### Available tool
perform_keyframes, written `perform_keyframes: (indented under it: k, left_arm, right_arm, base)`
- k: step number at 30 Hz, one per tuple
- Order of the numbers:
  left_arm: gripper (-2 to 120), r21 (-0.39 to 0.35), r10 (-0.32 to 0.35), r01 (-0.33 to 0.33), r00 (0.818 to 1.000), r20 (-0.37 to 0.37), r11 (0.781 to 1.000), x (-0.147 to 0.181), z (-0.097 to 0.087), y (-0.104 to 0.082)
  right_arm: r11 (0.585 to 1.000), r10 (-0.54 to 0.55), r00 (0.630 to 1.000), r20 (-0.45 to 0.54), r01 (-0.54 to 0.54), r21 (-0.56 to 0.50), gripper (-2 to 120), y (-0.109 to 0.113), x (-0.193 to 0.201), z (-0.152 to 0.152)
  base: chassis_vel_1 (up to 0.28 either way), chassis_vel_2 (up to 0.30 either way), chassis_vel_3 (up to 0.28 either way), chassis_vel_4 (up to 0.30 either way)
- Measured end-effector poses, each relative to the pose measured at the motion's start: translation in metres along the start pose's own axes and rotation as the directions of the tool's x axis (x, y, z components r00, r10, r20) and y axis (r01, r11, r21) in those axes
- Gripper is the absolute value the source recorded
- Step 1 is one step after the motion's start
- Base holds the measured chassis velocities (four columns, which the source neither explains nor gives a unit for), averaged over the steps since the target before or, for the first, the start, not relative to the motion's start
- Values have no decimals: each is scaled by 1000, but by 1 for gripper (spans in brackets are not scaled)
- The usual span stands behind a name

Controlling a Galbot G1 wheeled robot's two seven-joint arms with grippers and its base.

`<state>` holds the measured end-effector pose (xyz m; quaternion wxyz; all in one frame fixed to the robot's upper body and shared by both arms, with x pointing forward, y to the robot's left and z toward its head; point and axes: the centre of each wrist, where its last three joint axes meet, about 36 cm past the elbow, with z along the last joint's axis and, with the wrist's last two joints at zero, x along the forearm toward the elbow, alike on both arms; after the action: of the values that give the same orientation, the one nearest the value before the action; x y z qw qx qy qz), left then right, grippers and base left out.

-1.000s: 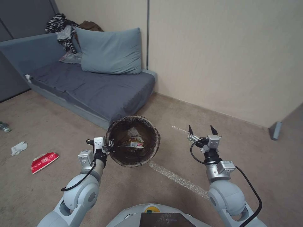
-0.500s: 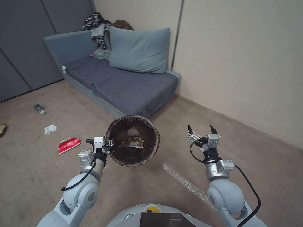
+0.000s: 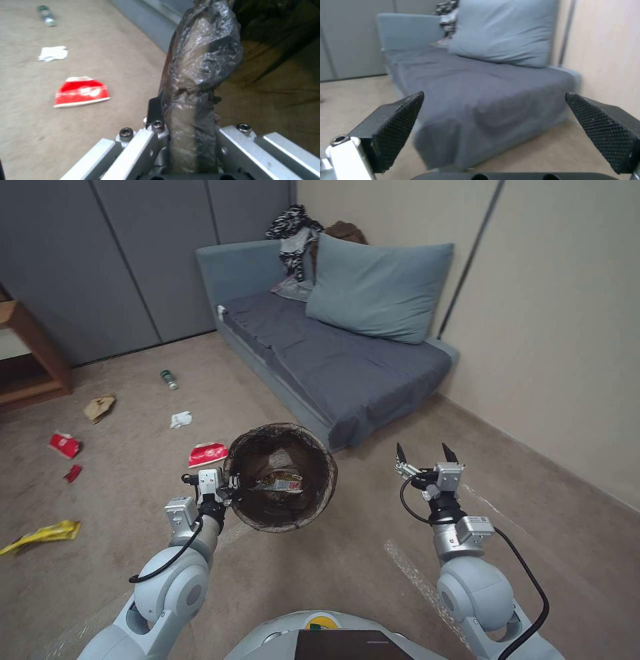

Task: Pick up the trash bin, then pick up the garbage from the floor and place it into the trash bin.

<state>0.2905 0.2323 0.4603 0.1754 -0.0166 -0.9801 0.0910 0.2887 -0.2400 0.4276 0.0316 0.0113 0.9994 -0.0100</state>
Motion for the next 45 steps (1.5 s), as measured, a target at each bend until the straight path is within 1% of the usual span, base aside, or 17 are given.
perform_keyframes:
  k: [34,45]
  left_arm:
    - [3,-6,-7,7,1000,3,1000,0,1,2]
    - [3,-23,-13,13,1000,14,1000,-1,0,2]
  right_arm:
    - [1000,4,1000,1,-4,-11,100,3,-4,0]
    - [999,47,999,-12,-48,-25,100,6,-5,-2]
  base:
    - [124,127,124,119]
    - [96,85,94,101]
